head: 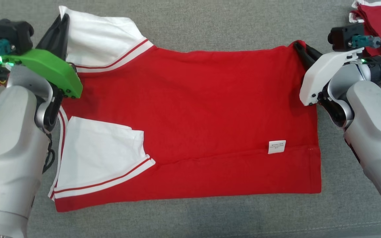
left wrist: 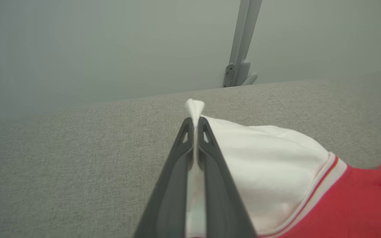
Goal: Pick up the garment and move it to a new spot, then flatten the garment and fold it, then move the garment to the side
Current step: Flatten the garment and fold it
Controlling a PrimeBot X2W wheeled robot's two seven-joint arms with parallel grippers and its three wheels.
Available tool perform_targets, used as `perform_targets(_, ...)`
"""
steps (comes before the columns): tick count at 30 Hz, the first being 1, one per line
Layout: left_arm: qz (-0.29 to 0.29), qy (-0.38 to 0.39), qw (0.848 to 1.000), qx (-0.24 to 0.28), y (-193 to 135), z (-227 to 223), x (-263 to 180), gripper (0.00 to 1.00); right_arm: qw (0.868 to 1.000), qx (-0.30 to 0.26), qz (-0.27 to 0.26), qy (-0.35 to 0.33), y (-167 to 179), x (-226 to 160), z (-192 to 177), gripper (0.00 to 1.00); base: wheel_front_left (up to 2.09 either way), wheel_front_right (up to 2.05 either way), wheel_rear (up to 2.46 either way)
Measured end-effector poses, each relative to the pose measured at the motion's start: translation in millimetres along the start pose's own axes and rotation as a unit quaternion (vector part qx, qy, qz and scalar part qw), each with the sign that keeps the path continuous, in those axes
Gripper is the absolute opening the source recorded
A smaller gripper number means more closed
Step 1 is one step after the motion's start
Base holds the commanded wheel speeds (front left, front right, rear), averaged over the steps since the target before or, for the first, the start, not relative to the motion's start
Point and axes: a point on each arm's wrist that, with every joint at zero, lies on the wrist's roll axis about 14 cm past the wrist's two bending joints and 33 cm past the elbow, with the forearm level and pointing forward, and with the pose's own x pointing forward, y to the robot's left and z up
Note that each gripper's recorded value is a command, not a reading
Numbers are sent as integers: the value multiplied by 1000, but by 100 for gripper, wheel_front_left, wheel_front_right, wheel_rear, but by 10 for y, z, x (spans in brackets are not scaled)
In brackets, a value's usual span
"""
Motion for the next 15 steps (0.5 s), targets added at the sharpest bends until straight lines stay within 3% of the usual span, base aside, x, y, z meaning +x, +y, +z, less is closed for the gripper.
perform_targets(15, -3, -64, 998, -17, -283, 64, -921, 0, 990, 70, 16, -118, 173, -817, 72, 0, 0, 0, 0)
